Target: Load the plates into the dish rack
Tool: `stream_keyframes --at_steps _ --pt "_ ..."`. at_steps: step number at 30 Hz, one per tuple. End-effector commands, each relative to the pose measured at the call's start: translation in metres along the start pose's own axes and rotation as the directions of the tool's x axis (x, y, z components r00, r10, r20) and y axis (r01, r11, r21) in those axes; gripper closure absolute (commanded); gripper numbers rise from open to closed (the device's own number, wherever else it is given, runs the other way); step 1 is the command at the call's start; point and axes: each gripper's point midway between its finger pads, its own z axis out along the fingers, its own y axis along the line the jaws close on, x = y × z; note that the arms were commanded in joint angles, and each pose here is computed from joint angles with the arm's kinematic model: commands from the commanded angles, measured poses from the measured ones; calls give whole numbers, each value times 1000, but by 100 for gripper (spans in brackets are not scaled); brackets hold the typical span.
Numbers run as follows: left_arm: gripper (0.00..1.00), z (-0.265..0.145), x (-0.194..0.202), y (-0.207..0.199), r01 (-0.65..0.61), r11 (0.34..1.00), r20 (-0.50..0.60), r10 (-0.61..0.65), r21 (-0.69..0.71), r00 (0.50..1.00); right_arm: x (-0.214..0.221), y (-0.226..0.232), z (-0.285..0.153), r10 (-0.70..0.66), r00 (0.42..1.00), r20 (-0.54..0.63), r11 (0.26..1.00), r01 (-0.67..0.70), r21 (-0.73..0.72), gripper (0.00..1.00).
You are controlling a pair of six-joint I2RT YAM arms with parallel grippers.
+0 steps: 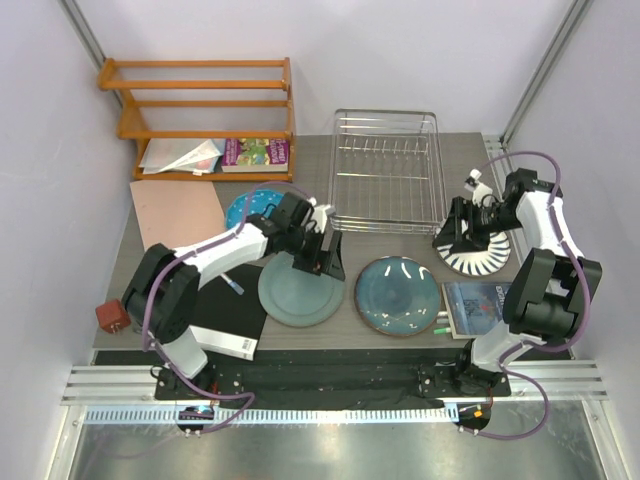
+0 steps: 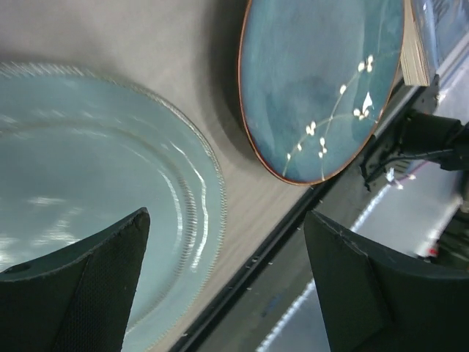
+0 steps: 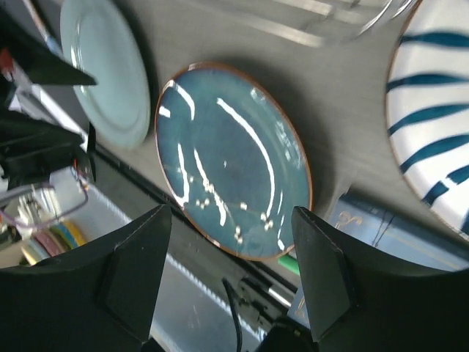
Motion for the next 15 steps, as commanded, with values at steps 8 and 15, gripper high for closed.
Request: stream_keyframes --at_steps 8,15 --pt "18 33 -2 -47 34 973 89 -56 228 994 39 3 -7 -64 996 -67 998 63 -9 24" --pt "19 57 -5 -40 57 977 55 -70 207 996 26 -42 -3 -43 999 1 973 41 229 21"
